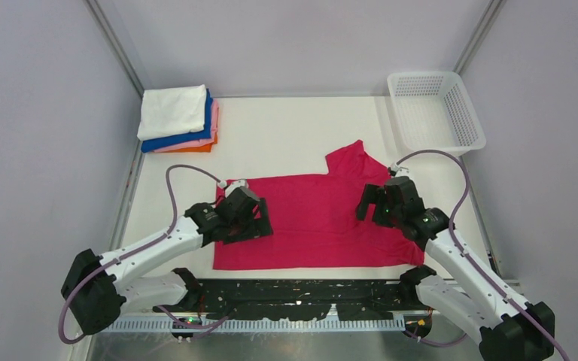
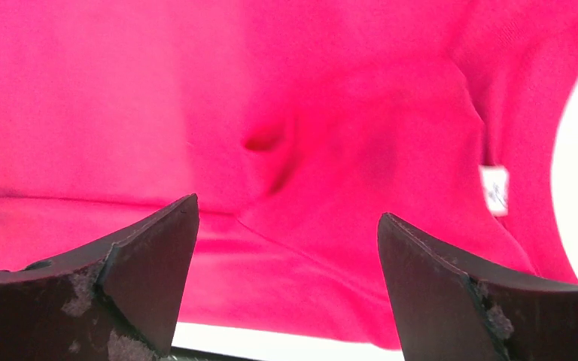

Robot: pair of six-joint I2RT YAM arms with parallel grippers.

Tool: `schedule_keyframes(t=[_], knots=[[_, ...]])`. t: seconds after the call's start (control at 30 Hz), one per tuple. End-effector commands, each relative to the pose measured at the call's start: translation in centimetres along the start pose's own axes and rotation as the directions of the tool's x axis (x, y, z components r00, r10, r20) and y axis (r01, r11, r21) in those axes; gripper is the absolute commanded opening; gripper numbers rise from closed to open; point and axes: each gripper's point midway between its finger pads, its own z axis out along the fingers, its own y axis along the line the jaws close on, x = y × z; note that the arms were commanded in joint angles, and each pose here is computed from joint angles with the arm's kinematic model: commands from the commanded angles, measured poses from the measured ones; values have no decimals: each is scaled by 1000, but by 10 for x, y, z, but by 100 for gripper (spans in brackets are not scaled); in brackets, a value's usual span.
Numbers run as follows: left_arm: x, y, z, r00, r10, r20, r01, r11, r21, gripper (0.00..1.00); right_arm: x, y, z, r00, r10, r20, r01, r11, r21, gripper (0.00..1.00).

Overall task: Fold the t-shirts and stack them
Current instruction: Fold the flattened tshirt in 1/3 of the way, then grab the side of the flattened tshirt furthest away from the robot with both arms

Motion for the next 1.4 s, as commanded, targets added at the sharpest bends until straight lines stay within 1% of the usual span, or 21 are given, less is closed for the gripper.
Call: schedule_keyframes(t=[0.0,0.03,0.07,0.17,0.2,0.27,0.37,0.47,0.6,0.67,0.8,0.93,1.0,1.13,1.27,1.37], knots=[[-45,-9,-17,992,14,125,-16,1000,15,100,-39,52,17,987,13,159,26,971,-236,95],[-51,-7,-18,991,8,133,-10,1000,13,100,-36,56,20,989,16,144,22,967,-255,95],[-58,-4,-19,989,-5,145,4,1000,5,100,-32,55,28,992,16,124,15,970,-245,95],[-79,5,-17,982,-38,186,39,999,-5,100,-20,39,47,997,12,82,1,987,-162,95],[-86,8,-15,979,-53,197,54,999,-1,100,-10,34,55,999,11,45,-5,991,-136,95],[-100,13,-12,974,-88,207,88,996,6,100,4,26,63,1000,12,-3,-13,995,-102,95],[-125,28,-3,958,-139,249,148,989,-16,100,15,19,69,1000,12,-26,-14,997,-81,95],[-154,50,13,934,-201,297,230,971,-65,99,4,21,64,1000,14,18,-12,996,-88,95],[-191,71,35,908,-277,316,320,942,-96,100,-22,25,49,993,15,116,-4,995,-101,95],[-204,78,45,906,-304,295,350,929,-117,100,-32,25,42,987,12,159,4,995,-101,95],[-233,92,68,894,-329,305,388,908,-157,99,-46,25,30,975,4,222,21,994,-109,95],[-242,95,90,908,-355,224,399,895,-199,86,-54,18,26,966,-10,259,31,996,-78,95],[-247,93,91,905,-365,221,407,892,-197,84,-55,13,26,965,-10,263,26,998,-59,95],[-243,90,91,901,-391,186,426,880,-209,82,-58,10,24,963,-5,270,19,999,-50,95],[-240,83,97,884,-432,177,459,874,-157,82,-62,11,21,961,-19,277,36,998,-56,95],[-234,78,104,884,-448,134,464,874,-142,81,-50,7,28,971,-40,235,52,998,-44,95]])
